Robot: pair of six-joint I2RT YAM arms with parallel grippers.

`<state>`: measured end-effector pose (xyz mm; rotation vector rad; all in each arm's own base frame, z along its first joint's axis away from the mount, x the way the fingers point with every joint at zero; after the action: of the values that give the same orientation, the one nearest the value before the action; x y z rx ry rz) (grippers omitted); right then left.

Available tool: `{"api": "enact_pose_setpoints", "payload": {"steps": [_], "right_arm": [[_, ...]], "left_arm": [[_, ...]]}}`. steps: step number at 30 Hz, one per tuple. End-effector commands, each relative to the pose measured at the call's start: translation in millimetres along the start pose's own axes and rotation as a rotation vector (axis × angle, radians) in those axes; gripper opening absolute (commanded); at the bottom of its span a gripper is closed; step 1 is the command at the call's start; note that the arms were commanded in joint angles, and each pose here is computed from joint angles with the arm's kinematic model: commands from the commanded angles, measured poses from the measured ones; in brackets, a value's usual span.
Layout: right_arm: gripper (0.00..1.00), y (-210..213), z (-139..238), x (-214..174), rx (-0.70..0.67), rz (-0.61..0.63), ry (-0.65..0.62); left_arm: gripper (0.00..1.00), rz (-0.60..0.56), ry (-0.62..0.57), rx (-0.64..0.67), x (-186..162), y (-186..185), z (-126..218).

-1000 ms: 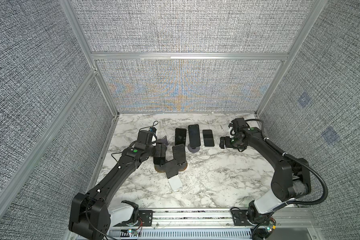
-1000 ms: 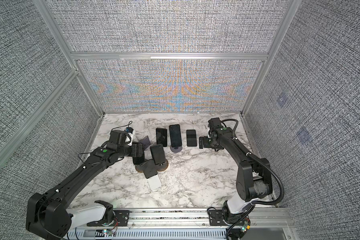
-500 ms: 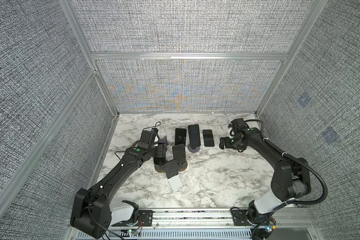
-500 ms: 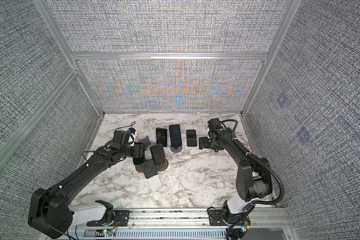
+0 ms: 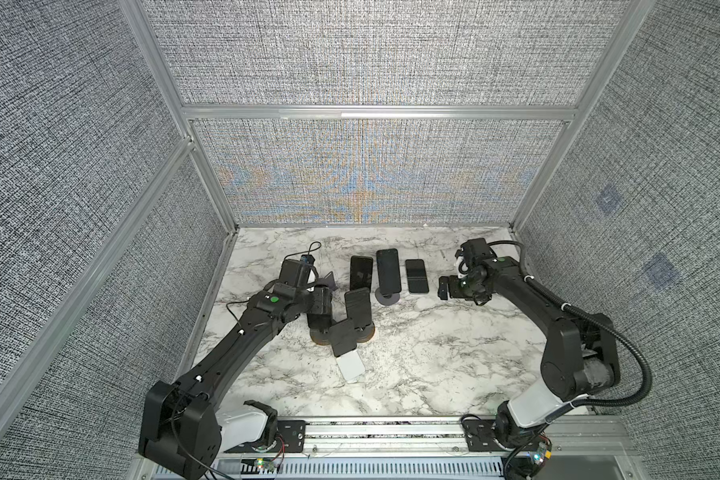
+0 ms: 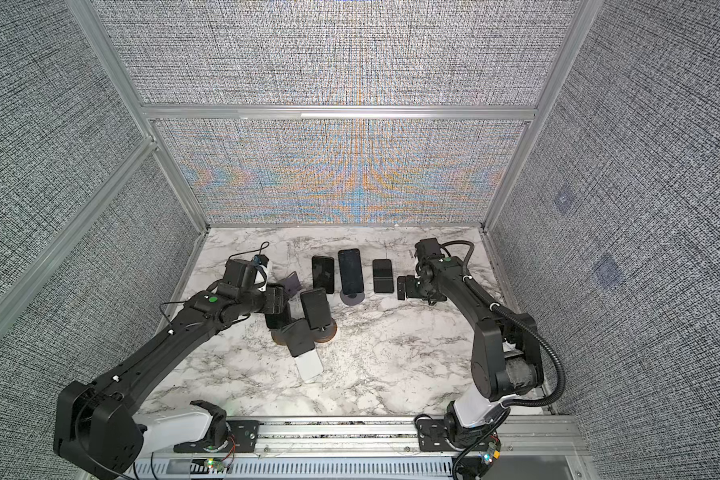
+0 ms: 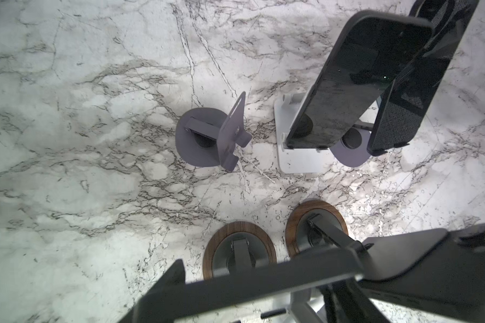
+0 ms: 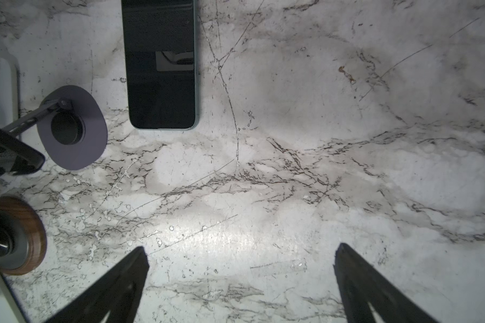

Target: Remove the phone from the phone stand

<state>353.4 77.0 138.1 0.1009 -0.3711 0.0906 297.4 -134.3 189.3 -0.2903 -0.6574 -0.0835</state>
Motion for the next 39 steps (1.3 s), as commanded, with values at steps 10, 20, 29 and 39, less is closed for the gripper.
{"api": "enact_pose_setpoints", "payload": {"steps": [10, 20, 29, 39], "right_arm": [[0.99, 5.9, 1.3, 0.1, 0.032, 0.026, -0.006], [0.99, 38.3, 36.0, 9.5, 0.14, 0.16, -0.09], [0.98, 121.8, 135.6, 16.6, 0.395, 0.492, -0.349], [0.92, 240.4, 220.7, 19.5, 0.787, 0.737, -0.633]], "left_arm": [[0.63, -0.013, -0.061, 0.069, 28.0, 2.6, 18.6], [0.6, -0.059, -0.052, 0.017, 71.6, -16.7, 44.1], [0.56, -0.077, -0.09, -0.139, 115.9, -48.3, 82.0], [0.54, -0.057, -0.058, -0.544, 125.3, -107.3, 103.8]]}}
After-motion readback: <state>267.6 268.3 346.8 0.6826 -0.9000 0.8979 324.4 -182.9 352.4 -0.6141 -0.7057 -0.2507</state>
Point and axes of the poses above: each gripper's point midway between its finger pads, its own z axis back along the fingers, its own y axis along the line the jaws close on, x = y × z, the point moved 3 cm from there along z, back along the fingers, and after that the axes turned 4 degrees about z, right-handed, at the moved point
